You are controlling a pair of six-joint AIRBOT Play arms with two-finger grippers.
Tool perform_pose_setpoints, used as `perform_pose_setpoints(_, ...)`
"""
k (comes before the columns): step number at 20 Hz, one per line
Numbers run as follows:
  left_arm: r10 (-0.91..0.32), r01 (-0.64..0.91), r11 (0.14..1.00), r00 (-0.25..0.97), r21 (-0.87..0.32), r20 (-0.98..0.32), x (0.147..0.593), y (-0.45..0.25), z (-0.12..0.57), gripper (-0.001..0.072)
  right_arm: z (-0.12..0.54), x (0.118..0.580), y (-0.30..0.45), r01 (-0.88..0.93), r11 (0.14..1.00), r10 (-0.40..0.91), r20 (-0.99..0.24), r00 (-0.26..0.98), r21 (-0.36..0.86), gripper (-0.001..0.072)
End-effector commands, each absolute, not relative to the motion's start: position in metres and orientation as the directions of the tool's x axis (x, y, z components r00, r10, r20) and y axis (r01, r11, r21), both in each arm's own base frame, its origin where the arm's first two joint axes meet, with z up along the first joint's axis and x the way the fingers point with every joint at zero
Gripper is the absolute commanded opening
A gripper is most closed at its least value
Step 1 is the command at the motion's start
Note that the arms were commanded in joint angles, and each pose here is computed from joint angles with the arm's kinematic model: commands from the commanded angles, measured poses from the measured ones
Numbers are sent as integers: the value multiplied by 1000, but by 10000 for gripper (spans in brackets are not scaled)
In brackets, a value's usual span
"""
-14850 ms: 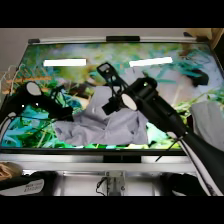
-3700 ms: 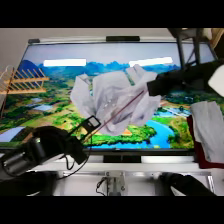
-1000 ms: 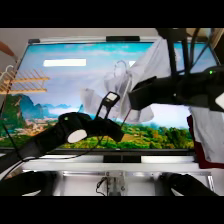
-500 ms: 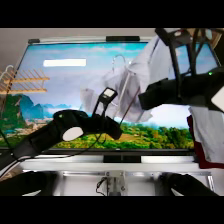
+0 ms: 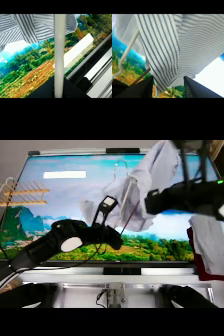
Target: Fold the shirts.
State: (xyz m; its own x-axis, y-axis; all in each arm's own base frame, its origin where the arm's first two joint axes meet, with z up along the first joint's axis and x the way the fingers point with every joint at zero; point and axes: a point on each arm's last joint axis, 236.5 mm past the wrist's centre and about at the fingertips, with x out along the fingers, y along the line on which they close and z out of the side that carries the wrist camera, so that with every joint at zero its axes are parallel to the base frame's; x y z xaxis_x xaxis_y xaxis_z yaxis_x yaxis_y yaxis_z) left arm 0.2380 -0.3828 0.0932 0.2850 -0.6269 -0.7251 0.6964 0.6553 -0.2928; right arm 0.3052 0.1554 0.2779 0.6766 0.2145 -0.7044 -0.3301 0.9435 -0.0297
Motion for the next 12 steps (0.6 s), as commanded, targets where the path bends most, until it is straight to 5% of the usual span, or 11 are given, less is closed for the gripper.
perform_pose_setpoints(1,-606,707,650,263,-278,-751,232,-378,88,46,363,314,100,-141,987,87,-495,865,-74,496)
perform_pose_setpoints(5,-582,719,643,236,-262,-778,226,-372,83,46,426,299,-8,160,984,-178,-344,922,-79,496)
perform_pose_setpoints(8,-582,745,616,211,-256,-785,219,-371,86,46,389,306,-63,264,955,-297,-479,826,-136,496)
perform_pose_setpoints(10,-576,757,603,197,-250,-794,216,-370,89,46,346,327,-73,220,975,-193,-620,760,-33,496)
perform_pose_setpoints(12,-576,758,602,196,-250,-794,215,-369,91,46,312,353,-63,144,971,31,-694,719,193,496)
